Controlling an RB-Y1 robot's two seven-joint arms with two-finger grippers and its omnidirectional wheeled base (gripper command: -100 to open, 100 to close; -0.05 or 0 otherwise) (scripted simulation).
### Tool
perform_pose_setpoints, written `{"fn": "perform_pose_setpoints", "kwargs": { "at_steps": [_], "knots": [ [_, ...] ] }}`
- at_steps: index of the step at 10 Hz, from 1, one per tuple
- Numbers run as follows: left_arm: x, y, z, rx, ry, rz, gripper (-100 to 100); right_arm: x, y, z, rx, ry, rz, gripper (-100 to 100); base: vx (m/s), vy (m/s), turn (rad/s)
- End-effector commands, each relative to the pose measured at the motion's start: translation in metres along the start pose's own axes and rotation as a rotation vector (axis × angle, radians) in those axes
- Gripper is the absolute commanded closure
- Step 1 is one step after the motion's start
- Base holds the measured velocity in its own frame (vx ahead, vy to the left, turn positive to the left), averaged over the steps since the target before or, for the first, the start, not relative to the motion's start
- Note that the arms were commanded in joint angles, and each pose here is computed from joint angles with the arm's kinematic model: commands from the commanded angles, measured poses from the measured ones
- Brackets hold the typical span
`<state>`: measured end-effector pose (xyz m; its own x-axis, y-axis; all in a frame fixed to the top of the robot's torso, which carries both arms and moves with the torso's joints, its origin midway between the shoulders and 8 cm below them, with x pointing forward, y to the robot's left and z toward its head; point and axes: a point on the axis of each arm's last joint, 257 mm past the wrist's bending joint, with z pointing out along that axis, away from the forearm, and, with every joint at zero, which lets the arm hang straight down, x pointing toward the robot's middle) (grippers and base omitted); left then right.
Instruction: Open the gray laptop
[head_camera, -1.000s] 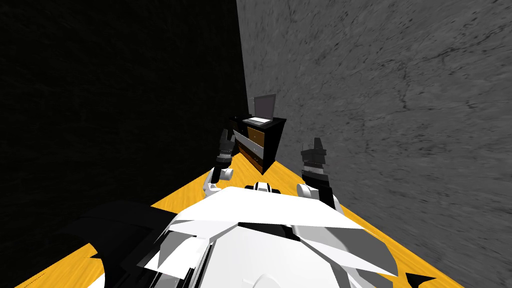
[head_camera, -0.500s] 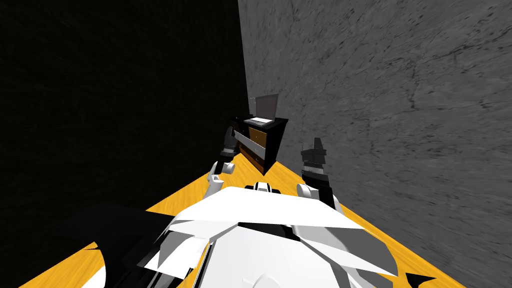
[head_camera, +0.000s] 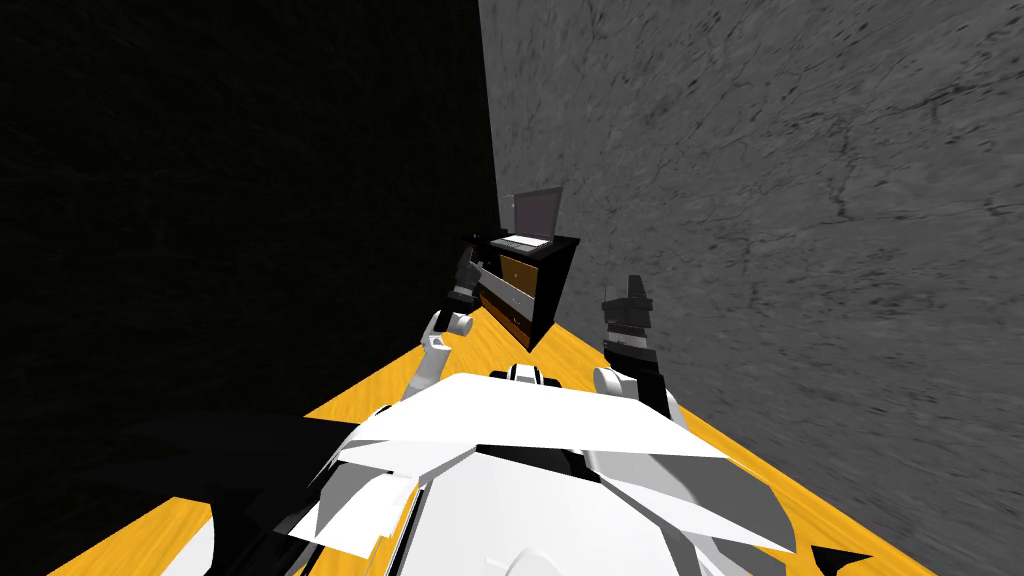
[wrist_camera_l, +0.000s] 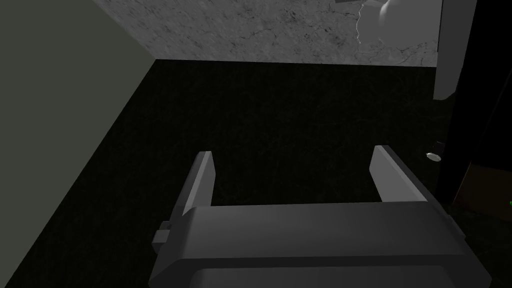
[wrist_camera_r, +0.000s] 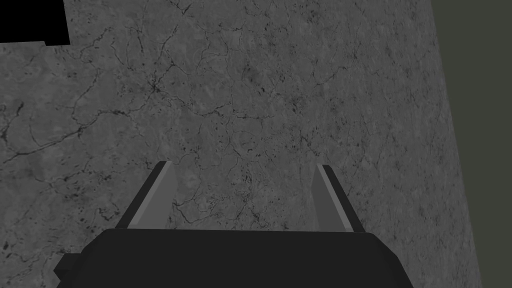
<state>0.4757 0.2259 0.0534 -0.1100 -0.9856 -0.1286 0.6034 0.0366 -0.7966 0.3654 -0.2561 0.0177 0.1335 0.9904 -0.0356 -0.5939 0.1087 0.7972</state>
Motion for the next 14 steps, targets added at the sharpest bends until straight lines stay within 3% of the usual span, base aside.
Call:
{"fn": "perform_pose_setpoints", "kwargs": {
  "at_steps": [1,2,3,4,5,6,7,8,9,10,11,13,14],
  "knots": [
    [0.002,0.015,0.019,-0.047,0.025,-0.008,-100,0.000,0.000,0.000,0.000,0.000,0.000,0,0.034,0.049,-0.015],
    [0.005,0.007,0.026,-0.026,0.030,-0.008,-100,0.000,0.000,0.000,0.000,0.000,0.000,0,0.031,0.047,-0.010],
    [0.005,0.022,0.035,-0.072,0.043,-0.011,-100,0.000,0.000,0.000,0.000,0.000,0.000,0,0.042,0.051,-0.033],
    [0.008,0.013,0.043,-0.052,0.049,-0.011,-100,0.000,0.000,0.000,0.000,0.000,0.000,0,0.029,0.054,-0.018],
    [0.008,0.030,0.050,-0.103,0.062,-0.010,-100,0.000,0.000,0.000,0.000,0.000,0.000,0,0.039,0.064,-0.037],
    [0.011,0.019,0.059,-0.077,0.069,-0.010,-100,0.000,0.000,0.000,0.000,0.000,0.000,0,0.029,0.052,-0.021],
    [0.011,0.034,0.066,-0.125,0.082,-0.007,-100,0.000,0.000,0.000,0.000,0.000,0.000,0,0.037,0.067,-0.042],
    [0.014,0.025,0.074,-0.107,0.087,-0.007,-100,0.000,0.000,0.000,0.000,0.000,0.000,0,0.035,0.060,-0.025],
    [0.014,0.041,0.081,-0.160,0.100,0.000,-100,0.000,0.000,0.000,0.000,0.000,0.000,0,0.035,0.063,-0.065],
    [0.017,0.028,0.091,-0.132,0.107,0.000,-100,0.000,0.000,0.000,0.000,0.000,0.000,0,0.040,0.057,-0.033],
    [0.016,0.047,0.095,-0.193,0.118,0.009,-100,0.000,0.000,0.000,0.000,0.000,0.000,0,0.060,0.068,-0.060],
    [0.021,0.031,0.108,-0.157,0.127,0.010,-100,0.000,0.000,0.000,0.000,0.000,0.000,0,0.037,0.041,-0.017],
    [0.020,0.045,0.115,-0.210,0.139,0.021,-100,0.000,0.000,0.000,0.000,0.000,0.000,0,0.027,0.041,-0.084]
  ]
}}
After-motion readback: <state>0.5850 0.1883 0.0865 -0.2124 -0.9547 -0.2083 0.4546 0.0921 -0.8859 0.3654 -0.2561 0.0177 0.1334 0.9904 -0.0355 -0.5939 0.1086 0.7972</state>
